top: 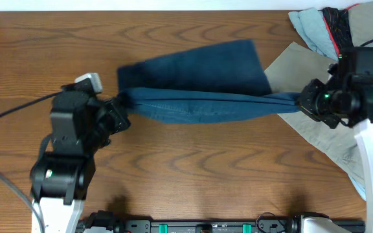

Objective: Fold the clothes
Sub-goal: 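Lift the shorts with both grippers and fold them in half lengthwise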

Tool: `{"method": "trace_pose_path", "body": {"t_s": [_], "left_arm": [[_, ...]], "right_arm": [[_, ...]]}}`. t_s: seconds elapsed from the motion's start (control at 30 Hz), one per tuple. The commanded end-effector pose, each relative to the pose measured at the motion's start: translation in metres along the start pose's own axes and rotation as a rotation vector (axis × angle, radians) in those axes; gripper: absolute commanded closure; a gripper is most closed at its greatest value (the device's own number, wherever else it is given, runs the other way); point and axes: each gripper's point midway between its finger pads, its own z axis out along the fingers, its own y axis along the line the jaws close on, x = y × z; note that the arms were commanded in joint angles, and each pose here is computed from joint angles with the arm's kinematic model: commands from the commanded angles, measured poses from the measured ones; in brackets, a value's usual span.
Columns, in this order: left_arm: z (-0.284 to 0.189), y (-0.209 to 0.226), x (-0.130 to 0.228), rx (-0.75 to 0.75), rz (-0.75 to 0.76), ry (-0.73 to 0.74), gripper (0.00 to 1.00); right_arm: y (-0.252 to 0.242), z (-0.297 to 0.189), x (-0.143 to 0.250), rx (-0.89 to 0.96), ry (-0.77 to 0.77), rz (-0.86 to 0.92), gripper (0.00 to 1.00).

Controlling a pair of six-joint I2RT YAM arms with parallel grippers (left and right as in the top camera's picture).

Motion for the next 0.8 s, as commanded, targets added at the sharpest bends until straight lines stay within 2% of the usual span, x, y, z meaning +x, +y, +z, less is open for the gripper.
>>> {"method": "trace_pose_path", "body": {"t_s": [0.0,0.17,0.3,0.47,0.67,0.77], "left_arm": [[-0.019,0.012,-0.021,-0.062,-0.053,-0.12,0.94],[-0.024,0.01,-0.022,-0.049,-0.06,-0.135,0.94],[-0.011,0.019,-0.013,-0.09,-0.072,-0.074,0.94],[0.013,0.037,-0.004,-0.179,-0.092,-0.003,0.94],[0.037,0.08,-0.005,-0.403,-0.187,-0.018,0.94],[0.053,0.09,0.001,-0.445,-0.219,0.01,0.94]], "right_arm": [[-0.013,-0.023,-0.014,0.065,-0.102,-0.034,0.99],[-0.007,-0.041,-0.03,0.052,-0.206,-0.092,0.99],[0.017,-0.032,-0.055,-0.016,-0.269,-0.19,0.99],[0.04,0.003,-0.075,-0.036,-0.265,-0.249,0.99],[0.056,0.069,-0.085,-0.036,-0.182,-0.348,0.99],[0.064,0.098,-0.089,-0.039,-0.166,-0.39,0.99]]}}
